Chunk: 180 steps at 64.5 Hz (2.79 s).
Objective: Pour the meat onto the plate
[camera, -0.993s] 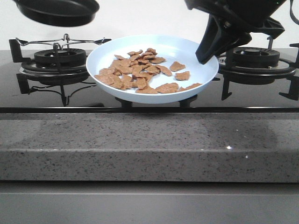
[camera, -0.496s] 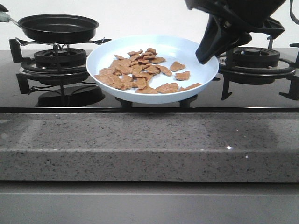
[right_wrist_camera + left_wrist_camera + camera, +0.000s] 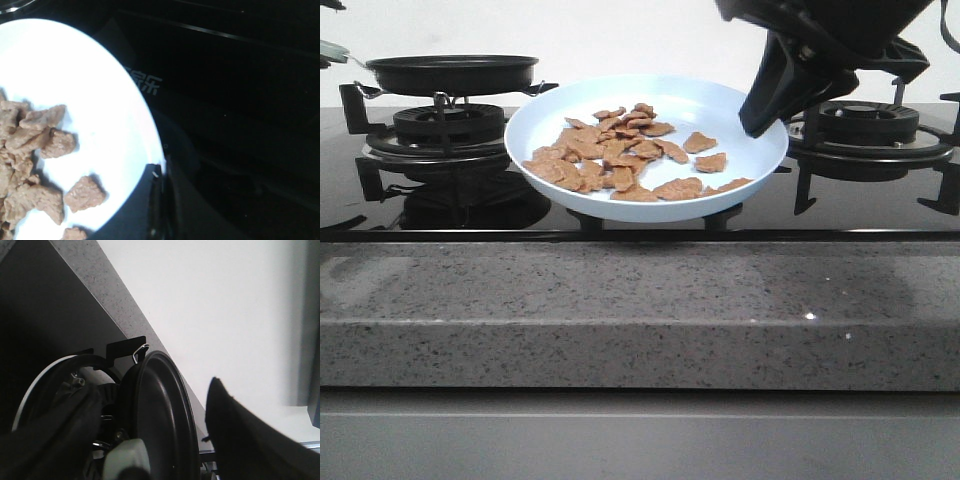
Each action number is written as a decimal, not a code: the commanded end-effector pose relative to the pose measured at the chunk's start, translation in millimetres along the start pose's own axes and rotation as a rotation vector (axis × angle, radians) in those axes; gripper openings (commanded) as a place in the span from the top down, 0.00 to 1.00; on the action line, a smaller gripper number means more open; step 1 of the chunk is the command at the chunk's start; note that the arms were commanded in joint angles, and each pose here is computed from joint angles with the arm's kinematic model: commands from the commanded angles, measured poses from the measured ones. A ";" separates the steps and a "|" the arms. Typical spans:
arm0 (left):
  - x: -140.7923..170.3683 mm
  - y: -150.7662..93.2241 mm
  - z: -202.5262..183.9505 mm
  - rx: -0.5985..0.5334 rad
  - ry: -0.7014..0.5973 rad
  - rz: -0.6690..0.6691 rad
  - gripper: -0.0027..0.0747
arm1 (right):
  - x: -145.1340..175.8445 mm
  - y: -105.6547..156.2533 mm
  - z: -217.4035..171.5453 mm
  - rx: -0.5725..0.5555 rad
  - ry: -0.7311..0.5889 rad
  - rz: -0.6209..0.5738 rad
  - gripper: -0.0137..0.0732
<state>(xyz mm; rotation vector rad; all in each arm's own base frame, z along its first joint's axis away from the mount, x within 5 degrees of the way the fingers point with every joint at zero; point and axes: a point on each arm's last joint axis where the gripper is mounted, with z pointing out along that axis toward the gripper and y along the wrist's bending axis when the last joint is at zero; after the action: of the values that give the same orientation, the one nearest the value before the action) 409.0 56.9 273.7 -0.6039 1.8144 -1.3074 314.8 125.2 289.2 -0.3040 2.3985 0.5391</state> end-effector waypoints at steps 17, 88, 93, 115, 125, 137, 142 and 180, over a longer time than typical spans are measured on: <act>-17.2 -25.1 -36.8 0.102 0.039 0.056 0.29 | -13.0 6.0 -17.0 -0.008 -0.098 -0.009 0.92; 144.1 -154.6 -146.1 -0.508 0.127 1.015 0.30 | -13.0 6.0 -17.0 -0.008 -0.098 -0.009 0.92; 154.8 -145.4 -156.1 -0.514 0.138 1.010 0.30 | -13.0 6.0 -17.0 -0.008 -0.098 -0.009 0.92; 173.5 -127.7 -174.1 -0.528 0.147 1.015 0.30 | -13.0 6.0 -17.0 -0.008 -0.098 -0.009 0.92; 174.1 -127.2 -174.3 -0.531 0.156 1.012 0.30 | -13.0 6.0 -17.0 -0.008 -0.098 -0.009 0.92; 174.1 -127.2 -174.3 -0.531 0.156 1.012 0.30 | -13.0 6.1 -17.0 -0.008 -0.099 -0.008 0.92; 174.1 -127.2 -174.3 -0.531 0.156 1.012 0.30 | -13.0 6.2 -17.0 -0.009 -0.099 -0.007 0.92; 174.1 -127.2 -174.3 -0.531 0.156 1.012 0.30 | -84.1 -13.6 -62.7 -0.026 -0.146 0.011 0.92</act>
<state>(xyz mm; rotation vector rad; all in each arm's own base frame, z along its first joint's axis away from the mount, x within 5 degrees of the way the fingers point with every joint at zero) 157.1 -22.7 346.4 0.2179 2.2335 -0.1859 345.1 100.5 343.8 -0.2801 2.3623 0.5573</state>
